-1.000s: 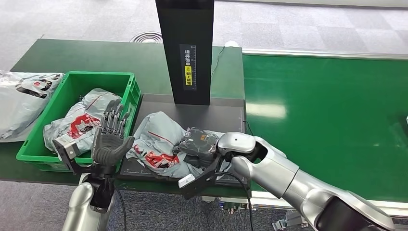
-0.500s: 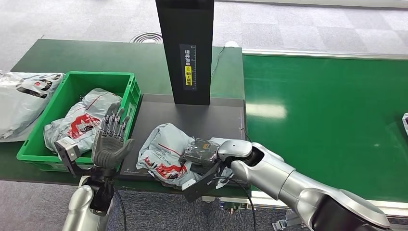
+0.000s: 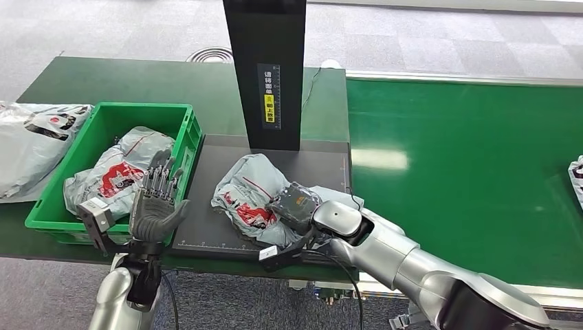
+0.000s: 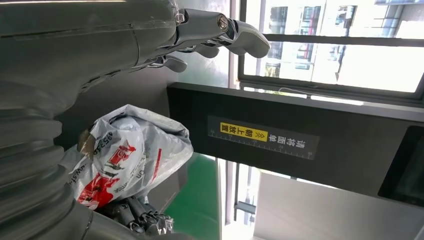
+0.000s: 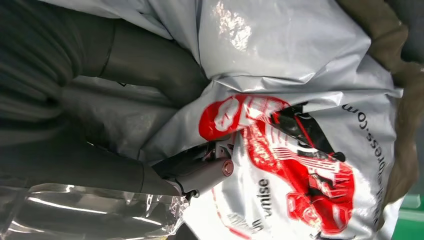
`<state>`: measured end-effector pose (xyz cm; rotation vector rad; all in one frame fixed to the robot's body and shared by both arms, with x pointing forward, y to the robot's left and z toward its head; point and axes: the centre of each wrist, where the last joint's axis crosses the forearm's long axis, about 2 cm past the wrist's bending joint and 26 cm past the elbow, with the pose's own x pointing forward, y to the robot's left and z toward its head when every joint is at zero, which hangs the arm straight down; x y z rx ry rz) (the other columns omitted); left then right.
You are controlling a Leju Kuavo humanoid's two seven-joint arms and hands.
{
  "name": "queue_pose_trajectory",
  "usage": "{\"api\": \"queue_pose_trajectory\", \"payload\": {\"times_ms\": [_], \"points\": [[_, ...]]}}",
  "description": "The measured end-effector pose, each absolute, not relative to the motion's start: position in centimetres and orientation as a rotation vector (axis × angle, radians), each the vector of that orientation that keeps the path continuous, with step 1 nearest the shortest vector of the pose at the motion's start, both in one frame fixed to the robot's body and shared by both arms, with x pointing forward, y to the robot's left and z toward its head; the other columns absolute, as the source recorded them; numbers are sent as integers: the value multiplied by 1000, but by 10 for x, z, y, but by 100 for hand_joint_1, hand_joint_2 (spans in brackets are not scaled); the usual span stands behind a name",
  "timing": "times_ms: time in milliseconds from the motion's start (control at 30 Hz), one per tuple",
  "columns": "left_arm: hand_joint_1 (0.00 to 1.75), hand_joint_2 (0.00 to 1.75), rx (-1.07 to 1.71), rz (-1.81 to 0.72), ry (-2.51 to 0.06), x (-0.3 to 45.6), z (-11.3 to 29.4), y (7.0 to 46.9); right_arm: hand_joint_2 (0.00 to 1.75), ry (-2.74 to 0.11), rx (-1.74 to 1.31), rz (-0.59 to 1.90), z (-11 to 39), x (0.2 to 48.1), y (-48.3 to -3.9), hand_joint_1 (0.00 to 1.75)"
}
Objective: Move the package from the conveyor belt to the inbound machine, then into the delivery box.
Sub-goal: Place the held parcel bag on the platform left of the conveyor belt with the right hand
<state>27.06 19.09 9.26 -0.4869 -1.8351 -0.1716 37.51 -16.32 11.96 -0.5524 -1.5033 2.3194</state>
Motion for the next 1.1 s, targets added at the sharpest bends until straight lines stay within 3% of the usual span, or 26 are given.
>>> {"api": "queue_pose_trajectory", "payload": {"times_ms": [1100], "points": [[0, 175, -481, -182, -1843, 269, 96, 191, 175, -1620, -565, 2199, 124, 378, -166, 3]]}}
